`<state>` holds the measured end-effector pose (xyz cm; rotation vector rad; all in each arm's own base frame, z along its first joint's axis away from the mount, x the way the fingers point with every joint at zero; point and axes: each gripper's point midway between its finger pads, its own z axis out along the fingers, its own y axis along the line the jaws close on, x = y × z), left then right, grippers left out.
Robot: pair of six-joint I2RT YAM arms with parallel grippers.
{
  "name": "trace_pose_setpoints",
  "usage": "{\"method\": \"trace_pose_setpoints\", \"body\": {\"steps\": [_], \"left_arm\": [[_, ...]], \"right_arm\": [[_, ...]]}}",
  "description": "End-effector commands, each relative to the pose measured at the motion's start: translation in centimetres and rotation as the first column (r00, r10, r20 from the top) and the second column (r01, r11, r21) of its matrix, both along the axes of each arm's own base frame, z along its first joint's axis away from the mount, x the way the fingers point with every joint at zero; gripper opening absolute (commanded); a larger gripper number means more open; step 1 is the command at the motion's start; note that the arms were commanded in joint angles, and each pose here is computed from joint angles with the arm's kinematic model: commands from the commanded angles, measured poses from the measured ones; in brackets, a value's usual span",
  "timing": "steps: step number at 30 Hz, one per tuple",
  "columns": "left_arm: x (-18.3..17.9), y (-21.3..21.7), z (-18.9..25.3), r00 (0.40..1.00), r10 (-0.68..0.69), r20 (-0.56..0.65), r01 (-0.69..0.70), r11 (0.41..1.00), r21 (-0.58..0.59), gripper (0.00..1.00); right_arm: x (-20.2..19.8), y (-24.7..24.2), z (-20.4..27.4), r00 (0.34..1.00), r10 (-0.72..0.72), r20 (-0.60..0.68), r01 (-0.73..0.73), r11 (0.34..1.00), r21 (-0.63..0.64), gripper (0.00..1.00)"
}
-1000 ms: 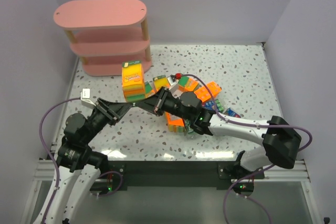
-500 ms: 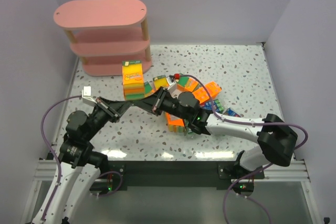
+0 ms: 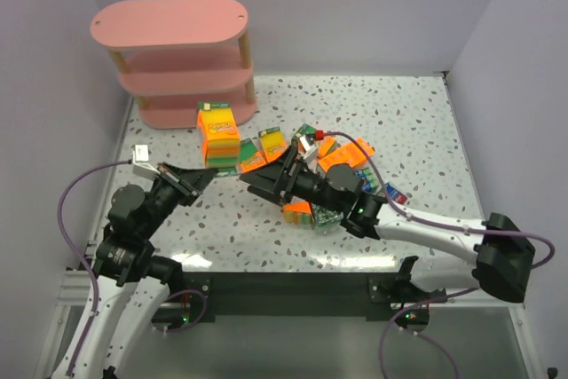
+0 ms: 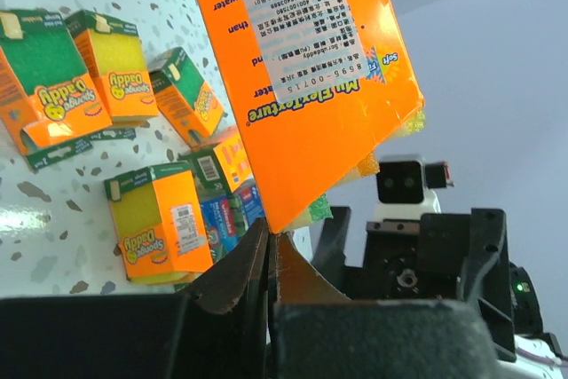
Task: Place and organize the cleaning sponges onto the shelf
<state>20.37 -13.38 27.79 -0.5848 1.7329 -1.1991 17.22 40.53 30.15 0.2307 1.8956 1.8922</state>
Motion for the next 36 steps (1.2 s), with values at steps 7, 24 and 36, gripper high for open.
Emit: {"method": "trace_pose_setpoints", "body": {"steps": [7, 24, 36], "left_arm": [[3.1, 1.7, 3.3, 0.99, 0.093, 0.102, -0.111, 0.976, 0.187, 0.0], [15.6, 4.6, 4.4, 0.978, -0.073, 0.197, 0.049, 0.991, 0.126, 0.0], [23.2, 6.3, 1.2, 0.971, -0.16, 0.18, 0.163, 0.987, -0.001, 0.0]], "right_arm": [[-4.2, -9.4, 0.4, 0.998, -0.027, 0.063, 0.038, 0.984, -0.176, 0.99], [-6.1, -16.3, 1.2, 0.982, -0.058, 0.179, 0.125, 0.911, -0.392, 0.99], [-2.9, -14.6, 0.6, 0.972, -0.146, 0.183, 0.215, 0.867, -0.45, 0.99]]}}
